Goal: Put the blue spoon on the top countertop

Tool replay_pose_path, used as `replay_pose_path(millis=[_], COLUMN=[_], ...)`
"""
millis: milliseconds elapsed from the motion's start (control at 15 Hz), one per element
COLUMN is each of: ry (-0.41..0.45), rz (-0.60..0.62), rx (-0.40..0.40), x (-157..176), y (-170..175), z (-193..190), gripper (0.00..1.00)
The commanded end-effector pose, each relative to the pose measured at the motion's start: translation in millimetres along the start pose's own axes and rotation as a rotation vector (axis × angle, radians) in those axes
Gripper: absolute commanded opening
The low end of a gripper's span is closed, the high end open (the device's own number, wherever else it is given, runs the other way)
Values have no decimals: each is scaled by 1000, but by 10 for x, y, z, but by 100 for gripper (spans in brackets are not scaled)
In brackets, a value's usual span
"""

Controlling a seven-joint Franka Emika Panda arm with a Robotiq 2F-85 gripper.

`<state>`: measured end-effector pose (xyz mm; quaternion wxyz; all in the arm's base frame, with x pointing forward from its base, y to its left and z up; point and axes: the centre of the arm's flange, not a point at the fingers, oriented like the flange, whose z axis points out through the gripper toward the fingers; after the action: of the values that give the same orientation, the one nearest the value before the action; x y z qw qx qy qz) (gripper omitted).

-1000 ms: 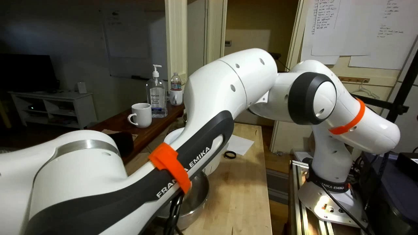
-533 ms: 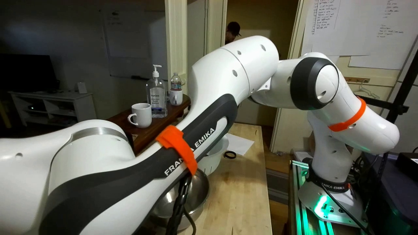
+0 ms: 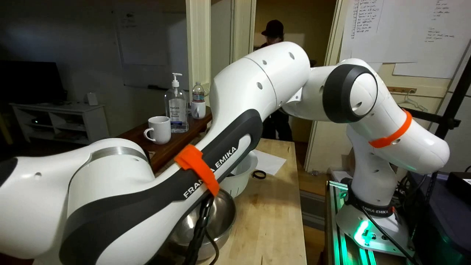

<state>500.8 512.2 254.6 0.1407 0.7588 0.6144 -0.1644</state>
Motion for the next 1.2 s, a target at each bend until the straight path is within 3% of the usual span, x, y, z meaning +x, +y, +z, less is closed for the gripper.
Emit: replay_pose_path(millis=[0, 600, 1133], ry=[23, 146, 133], rz=[-2, -9, -80], rx=[-14, -56, -25], x=[-177, -458, -316], y=[-63, 5, -75], z=[112, 132, 278], gripper=[100, 100, 100])
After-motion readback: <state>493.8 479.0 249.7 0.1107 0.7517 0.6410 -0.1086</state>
